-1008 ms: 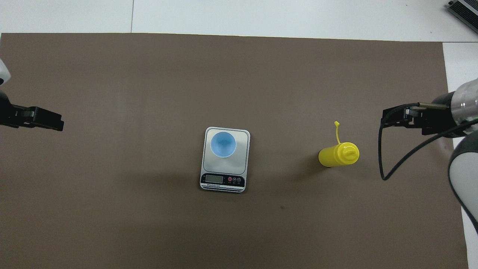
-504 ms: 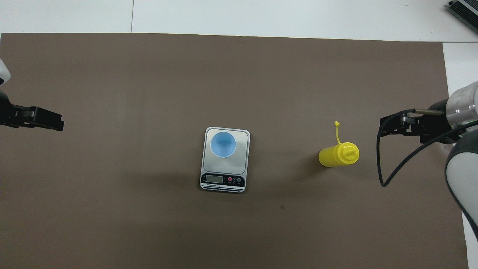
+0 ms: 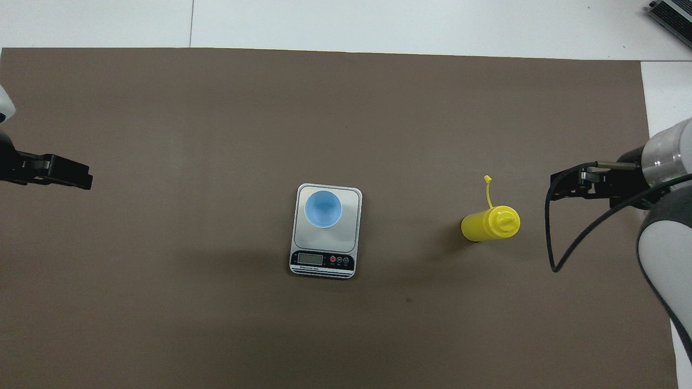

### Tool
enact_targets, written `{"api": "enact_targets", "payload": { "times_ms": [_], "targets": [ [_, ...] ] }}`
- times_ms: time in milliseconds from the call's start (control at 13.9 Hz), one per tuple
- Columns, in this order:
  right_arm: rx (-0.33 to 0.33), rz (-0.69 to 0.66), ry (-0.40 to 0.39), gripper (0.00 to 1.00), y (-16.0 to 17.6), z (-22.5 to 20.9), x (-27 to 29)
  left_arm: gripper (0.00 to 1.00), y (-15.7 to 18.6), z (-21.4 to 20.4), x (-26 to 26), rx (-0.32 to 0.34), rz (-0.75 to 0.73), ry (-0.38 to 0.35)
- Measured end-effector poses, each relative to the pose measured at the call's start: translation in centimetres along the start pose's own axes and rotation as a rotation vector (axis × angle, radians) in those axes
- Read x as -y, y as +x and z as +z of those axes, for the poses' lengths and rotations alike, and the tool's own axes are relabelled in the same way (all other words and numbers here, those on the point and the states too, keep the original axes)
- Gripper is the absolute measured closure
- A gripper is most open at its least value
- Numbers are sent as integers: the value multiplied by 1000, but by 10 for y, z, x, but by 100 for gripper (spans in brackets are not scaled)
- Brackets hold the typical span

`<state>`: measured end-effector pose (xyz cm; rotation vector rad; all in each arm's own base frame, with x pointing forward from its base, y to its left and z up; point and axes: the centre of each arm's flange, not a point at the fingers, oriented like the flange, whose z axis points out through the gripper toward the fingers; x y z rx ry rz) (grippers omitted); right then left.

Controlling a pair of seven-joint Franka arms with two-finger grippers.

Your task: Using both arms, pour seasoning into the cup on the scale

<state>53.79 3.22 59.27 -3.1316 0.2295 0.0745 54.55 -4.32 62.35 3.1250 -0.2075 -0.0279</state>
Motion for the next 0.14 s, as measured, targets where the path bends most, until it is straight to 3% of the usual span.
{"api": "enact_targets", "payload": {
  "times_ms": [144],
  "targets": [
    [0,0,0,0,0,0,0,0,0,0,0,0,0,0]
  ]
}}
